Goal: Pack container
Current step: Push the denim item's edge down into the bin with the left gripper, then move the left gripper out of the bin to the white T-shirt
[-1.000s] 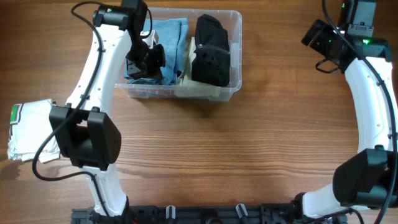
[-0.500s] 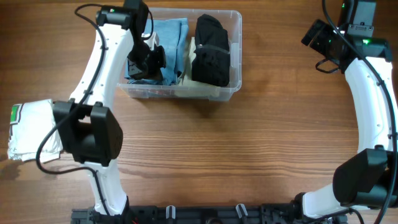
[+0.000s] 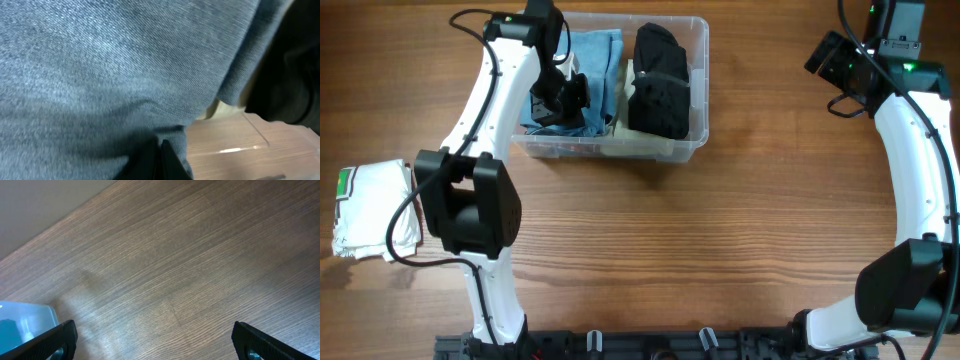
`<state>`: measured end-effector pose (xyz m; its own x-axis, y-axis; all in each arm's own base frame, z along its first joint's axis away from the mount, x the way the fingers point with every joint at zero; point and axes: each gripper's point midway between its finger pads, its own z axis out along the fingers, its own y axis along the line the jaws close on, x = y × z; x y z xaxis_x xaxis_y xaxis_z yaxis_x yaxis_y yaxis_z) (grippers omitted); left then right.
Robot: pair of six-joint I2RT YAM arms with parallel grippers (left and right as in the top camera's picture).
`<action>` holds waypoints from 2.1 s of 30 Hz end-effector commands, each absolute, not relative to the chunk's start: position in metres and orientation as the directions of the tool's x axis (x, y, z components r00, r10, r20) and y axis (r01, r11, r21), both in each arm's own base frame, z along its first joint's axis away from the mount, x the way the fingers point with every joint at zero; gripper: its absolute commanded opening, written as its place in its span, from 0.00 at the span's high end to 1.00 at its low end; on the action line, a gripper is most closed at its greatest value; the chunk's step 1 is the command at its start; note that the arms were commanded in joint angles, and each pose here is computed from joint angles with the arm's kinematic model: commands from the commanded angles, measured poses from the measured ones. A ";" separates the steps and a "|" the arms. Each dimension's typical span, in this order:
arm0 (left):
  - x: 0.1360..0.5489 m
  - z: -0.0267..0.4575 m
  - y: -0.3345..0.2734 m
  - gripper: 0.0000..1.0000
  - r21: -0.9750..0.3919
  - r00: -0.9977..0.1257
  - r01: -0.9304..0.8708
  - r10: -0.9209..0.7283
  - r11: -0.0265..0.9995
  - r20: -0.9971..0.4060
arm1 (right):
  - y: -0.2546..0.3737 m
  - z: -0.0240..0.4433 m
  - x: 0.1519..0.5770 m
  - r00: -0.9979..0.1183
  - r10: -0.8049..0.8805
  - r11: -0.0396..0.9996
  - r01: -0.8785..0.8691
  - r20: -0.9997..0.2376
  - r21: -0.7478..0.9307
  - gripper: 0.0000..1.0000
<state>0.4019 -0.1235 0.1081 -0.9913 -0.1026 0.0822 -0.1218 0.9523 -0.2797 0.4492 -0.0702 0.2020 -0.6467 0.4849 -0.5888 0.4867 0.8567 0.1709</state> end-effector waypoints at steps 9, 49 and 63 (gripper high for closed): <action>0.398 0.085 -0.125 0.95 -0.254 -0.979 -0.172 -0.137 0.952 0.150 | -0.068 0.196 0.450 -0.651 0.494 0.853 0.491 -0.577 0.177 0.00; 0.323 0.248 0.174 0.15 -0.129 -0.582 -0.790 -0.799 0.600 -0.151 | -0.068 0.196 0.450 -0.651 0.494 0.853 0.491 -0.577 0.177 0.00; 0.313 0.154 0.207 0.13 -0.082 -0.516 -0.850 -0.854 0.520 -0.071 | -0.068 0.196 0.450 -0.651 0.494 0.853 0.491 -0.577 0.177 0.00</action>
